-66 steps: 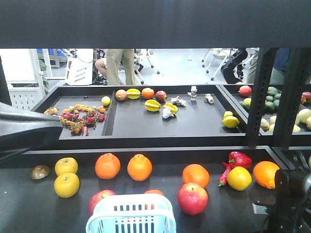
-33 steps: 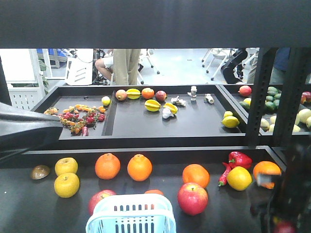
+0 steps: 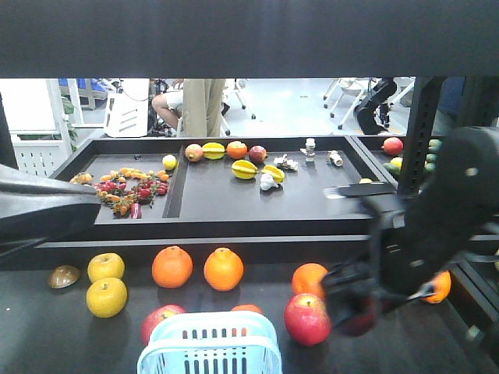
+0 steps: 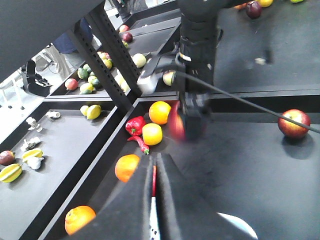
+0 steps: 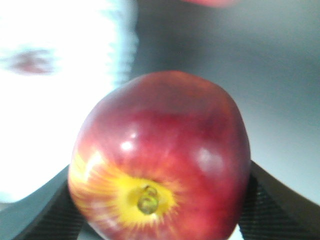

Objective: Pick three apples into basket with both arms
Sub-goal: 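Lift the second apple and carry it toward the basket, then open the right gripper above the basket to drop the apple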

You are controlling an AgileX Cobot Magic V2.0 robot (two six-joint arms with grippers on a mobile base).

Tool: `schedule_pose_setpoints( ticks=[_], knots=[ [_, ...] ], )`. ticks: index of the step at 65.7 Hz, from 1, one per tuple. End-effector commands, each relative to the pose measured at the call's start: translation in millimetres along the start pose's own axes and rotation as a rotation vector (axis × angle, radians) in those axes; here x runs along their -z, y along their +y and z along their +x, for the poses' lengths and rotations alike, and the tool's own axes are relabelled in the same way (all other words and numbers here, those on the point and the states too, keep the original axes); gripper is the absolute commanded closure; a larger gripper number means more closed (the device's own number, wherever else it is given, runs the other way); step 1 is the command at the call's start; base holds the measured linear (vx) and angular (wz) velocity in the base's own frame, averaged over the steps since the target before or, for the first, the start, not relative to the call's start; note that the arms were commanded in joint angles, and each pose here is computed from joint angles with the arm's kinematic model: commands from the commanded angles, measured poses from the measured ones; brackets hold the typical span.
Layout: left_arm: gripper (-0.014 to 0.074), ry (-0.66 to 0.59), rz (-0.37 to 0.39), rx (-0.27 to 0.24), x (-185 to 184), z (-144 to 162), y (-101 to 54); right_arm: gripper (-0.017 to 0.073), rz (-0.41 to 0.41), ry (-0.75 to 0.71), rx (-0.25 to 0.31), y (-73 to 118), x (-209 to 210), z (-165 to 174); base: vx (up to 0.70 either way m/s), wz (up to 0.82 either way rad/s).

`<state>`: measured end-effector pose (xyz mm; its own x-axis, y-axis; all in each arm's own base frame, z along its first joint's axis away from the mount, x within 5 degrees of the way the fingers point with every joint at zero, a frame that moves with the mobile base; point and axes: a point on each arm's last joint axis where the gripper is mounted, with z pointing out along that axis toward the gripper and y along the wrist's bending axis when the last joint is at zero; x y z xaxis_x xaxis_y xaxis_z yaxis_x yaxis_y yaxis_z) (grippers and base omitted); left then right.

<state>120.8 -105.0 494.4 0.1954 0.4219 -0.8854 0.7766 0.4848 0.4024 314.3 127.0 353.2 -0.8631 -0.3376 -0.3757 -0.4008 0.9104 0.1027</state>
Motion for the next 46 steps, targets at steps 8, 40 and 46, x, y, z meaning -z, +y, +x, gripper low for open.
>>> schedule_pose_setpoints(
  ticks=[8,40,46],
  knots=[
    [0.0601,-0.084,-0.046,0.016,8,-13,3.4,0.0269,-0.098,-0.043,0.138,75.1,29,13,0.0,0.0],
    [0.0601,-0.084,-0.046,0.016,8,-13,3.4,0.0269,-0.198,-0.014,0.244,138.4,-37,3,0.0,0.0],
    [0.0601,-0.084,-0.046,0.016,8,-13,3.4,0.0269,-0.2,-0.021,0.236,140.8,-54,-2,0.0,0.0]
  ],
)
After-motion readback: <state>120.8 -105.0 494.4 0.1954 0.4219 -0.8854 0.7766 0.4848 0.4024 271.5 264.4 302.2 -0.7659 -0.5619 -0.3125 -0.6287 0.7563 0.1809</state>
